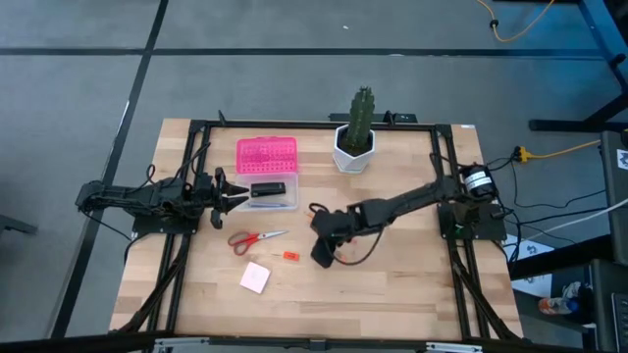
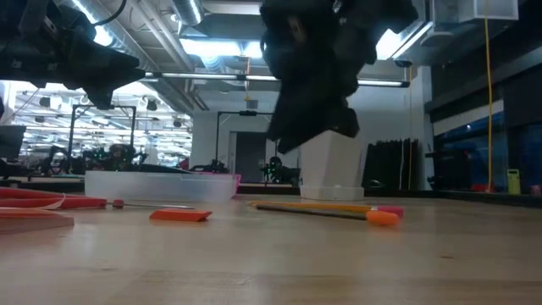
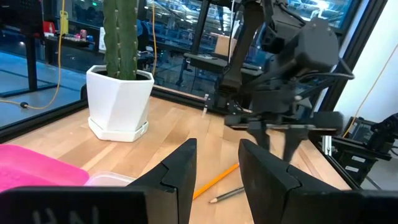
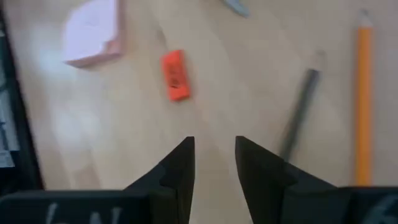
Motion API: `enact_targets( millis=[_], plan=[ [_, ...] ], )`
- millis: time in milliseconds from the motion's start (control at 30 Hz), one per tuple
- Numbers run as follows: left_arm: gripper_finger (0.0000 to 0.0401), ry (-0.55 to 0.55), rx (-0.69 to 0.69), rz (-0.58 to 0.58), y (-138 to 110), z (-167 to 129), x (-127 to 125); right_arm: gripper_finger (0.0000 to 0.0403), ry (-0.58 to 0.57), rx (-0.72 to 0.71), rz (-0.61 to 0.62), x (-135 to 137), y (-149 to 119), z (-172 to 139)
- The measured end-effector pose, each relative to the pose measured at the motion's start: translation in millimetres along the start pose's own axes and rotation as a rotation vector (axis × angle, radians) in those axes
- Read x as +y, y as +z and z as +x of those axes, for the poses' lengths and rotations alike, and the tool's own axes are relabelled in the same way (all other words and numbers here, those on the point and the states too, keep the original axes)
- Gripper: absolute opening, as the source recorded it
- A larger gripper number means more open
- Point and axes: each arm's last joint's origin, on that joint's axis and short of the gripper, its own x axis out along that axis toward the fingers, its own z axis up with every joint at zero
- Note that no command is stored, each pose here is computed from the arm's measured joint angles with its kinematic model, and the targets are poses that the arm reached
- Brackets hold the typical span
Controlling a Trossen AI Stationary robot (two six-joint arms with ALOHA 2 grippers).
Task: Pack school essentials
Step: Put the yellow pencil into the supply box
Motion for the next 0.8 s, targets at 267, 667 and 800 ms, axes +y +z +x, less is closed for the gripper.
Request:
enact_targets(
  millis=[267, 667, 800],
  plan=[
    [0.0114, -0.001, 0.000, 0.000, 0, 0, 0, 0.0118, 0.075, -0.070, -0.046, 6, 9, -1],
    [0.0114, 0.000, 0.000, 0.000, 0, 0, 0, 0.0273, -0.073, -0.222, 0.089, -6, 20, -2],
    [0.0114, -0.001, 0.000, 0.000, 0, 0, 0, 0.0321, -0.110, -0.255, 0.080, -8, 21, -3]
  ],
)
